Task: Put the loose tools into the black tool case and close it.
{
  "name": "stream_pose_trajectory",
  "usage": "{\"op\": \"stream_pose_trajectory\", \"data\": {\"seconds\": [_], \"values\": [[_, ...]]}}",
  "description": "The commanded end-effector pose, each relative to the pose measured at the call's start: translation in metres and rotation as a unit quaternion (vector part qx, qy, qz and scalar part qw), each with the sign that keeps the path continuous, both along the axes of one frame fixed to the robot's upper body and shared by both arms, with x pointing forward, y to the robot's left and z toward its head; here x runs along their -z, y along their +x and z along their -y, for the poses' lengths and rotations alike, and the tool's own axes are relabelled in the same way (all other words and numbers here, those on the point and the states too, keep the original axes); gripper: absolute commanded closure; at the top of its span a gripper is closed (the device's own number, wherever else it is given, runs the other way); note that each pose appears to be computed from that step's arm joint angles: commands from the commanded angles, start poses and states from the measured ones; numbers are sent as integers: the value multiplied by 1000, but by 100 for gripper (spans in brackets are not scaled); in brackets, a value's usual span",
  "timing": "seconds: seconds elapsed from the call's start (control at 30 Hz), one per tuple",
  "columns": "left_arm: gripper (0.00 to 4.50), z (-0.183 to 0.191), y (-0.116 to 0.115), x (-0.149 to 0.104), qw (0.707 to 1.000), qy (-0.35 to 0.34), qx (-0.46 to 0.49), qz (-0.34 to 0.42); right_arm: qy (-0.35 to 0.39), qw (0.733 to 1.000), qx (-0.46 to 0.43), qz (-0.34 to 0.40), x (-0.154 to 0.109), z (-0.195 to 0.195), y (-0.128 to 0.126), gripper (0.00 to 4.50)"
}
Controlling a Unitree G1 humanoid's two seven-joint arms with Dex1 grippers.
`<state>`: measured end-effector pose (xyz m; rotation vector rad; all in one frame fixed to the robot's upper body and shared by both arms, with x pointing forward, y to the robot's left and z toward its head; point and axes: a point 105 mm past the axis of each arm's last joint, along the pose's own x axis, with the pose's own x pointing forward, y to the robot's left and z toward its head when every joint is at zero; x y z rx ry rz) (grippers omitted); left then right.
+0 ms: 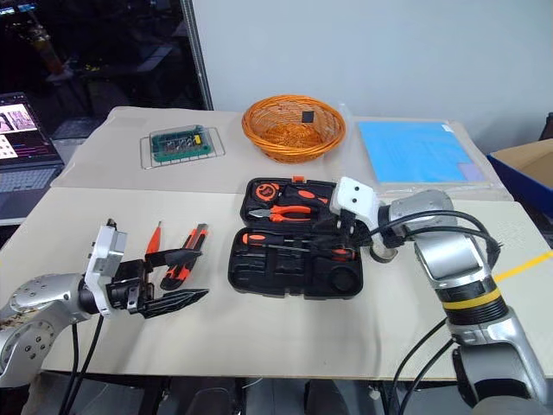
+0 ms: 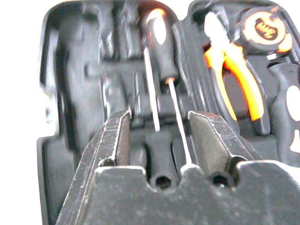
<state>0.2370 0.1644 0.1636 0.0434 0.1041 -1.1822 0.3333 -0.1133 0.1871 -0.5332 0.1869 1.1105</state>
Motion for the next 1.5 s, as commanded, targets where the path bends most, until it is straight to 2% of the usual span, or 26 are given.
{"op": "stream_pose_trajectory", "data": {"seconds": [0.03, 0.07, 0.1, 0.23, 0.3, 0.4, 0.47, 0.53, 0.63, 0.67, 0.73, 0.77, 0.83, 0.93, 1.1, 1.17, 1.2, 1.27, 1.33, 1.43, 1.47, 1.5], "values": [[0, -6, 0, -5, 999, -9, -30, 24, 75, 991, 94, 52, -2, 4, 7, 390], [0, -7, 0, -5, 999, -13, -39, 24, 82, 988, 115, 63, 5, 4, 6, 423], [0, -8, -1, -4, 998, -15, -47, 24, 88, 982, 144, 79, 10, 5, 7, 438], [0, -18, -2, -2, 997, -16, -70, 24, 70, 969, 208, 111, 43, 0, 5, 438], [0, -20, -3, -2, 997, -14, -75, 25, 48, 974, 200, 99, 62, -8, -2, 438], [0, -23, -3, 1, 996, -2, -84, 27, -60, 980, 151, 115, 101, -18, -7, 438], [0, -26, 0, 1, 995, 1, -92, 30, -104, 978, 131, 121, 116, -20, -5, 438], [0, -27, 3, 0, 994, 0, -108, 33, -126, 976, 112, 139, 119, -21, -4, 438], [0, -30, 10, -3, 988, 2, -146, 40, -100, 972, 123, 171, 100, -19, 2, 438], [0, -37, 19, -5, 979, 9, -194, 54, 5, 976, 140, 167, 69, -23, 2, 438], [0, -50, 33, -9, 957, 28, -278, 79, 154, 967, 141, 149, 22, -17, -7, 438], [0, -55, 38, -10, 946, 37, -310, 89, 195, 963, 129, 137, 8, -13, -14, 438], [0, -63, 45, -8, 930, 56, -355, 74, 223, 962, 84, 130, -10, -7, -29, 438], [0, -78, 55, -1, 902, 76, -424, 18, 200, 974, 14, 105, -18, 1, -53, 372], [0, -98, 68, 17, 841, 119, -523, -69, 154, 984, -71, 61, -26, 16, -87, 199], [0, -98, 69, 25, 829, 130, -534, -104, 155, 983, -83, 56, -33, 18, -93, 113], [0, -96, 70, 28, 824, 139, -538, -109, 149, 983, -89, 57, -36, 19, -96, 94], [0, -93, 71, 37, 816, 154, -543, -123, 138, 984, -92, 58, -36, 20, -98, 20], [0, -94, 70, 49, 803, 172, -555, -136, 129, 986, -83, 61, -34, 23, -98, 3], [68, -93, 68, 61, 793, 186, -562, -145, 126, 987, -81, 63, -34, 23, -100, 0], [117, -93, 66, 64, 789, 184, -566, -148, 128, 986, -83, 65, -35, 23, -101, 0], [146, -92, 65, 66, 788, 181, -569, -149, 128, 986, -85, 67, -36, 23, -103, 0]]}}
